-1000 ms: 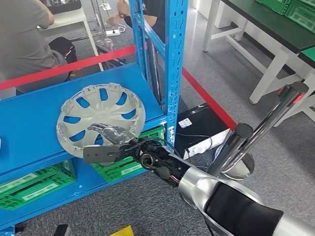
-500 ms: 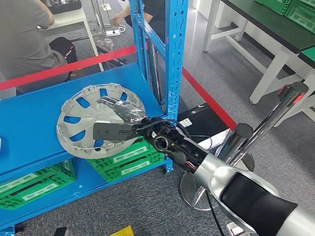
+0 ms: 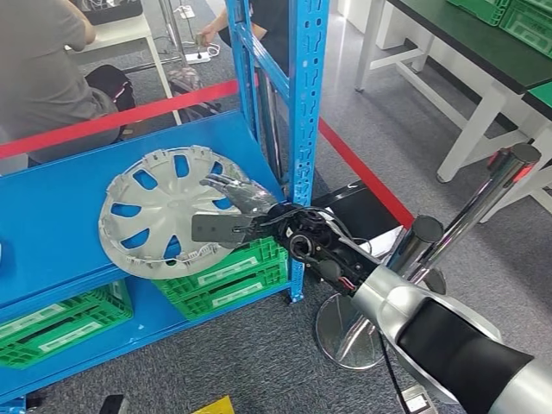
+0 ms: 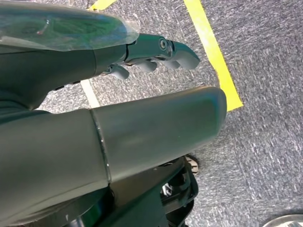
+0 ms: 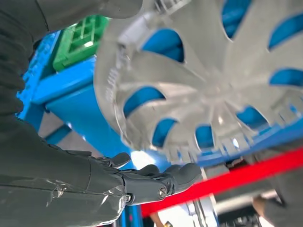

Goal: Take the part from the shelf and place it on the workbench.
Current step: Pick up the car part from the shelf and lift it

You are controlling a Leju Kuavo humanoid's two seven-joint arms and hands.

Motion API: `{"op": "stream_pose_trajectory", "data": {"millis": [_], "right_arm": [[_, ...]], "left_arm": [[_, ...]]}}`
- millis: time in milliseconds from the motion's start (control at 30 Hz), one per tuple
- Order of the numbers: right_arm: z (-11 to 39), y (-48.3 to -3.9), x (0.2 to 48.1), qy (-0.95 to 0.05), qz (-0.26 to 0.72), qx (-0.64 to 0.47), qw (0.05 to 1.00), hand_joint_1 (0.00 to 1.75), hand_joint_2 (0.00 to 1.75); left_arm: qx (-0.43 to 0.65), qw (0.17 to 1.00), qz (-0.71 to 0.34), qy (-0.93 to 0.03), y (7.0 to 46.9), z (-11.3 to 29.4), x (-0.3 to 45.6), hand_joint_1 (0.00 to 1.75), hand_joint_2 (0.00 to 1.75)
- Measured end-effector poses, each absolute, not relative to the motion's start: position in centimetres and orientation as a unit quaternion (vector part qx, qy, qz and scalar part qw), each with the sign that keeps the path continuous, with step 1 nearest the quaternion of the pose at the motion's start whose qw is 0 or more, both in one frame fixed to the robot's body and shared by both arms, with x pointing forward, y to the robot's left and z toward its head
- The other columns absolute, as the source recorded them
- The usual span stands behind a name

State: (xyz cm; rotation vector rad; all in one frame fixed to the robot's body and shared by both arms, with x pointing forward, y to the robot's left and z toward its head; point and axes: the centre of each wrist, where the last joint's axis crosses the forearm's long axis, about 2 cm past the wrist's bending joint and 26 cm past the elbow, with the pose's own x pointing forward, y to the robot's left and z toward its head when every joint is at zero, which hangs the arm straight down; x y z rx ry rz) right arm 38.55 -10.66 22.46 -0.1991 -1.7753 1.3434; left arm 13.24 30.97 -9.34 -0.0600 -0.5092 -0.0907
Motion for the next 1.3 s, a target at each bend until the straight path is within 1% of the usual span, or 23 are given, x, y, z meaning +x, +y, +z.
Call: {"op": "stream_pose_trajectory", "data": {"millis": [733,1033,1300], "right_arm": [[17.8,-8.1,37.6,-0.663,0.587,-0.040,0.463,0.00,1.75],[17.9,-6.0,37.1,-0.659,0.600,-0.030,0.452,0.00,1.75],[16.9,-6.4,37.5,-0.644,0.616,-0.054,0.452,0.00,1.75]], "left_arm": [[-0.039,0.967,-0.046,-0.248,29.9,-9.4,13.3,0.00,0.00],[-0.040,0.968,-0.039,-0.246,29.6,-9.4,13.0,0.00,0.00],[-0.041,0.968,-0.038,-0.244,29.4,-9.5,12.7,0.00,0.00]]}}
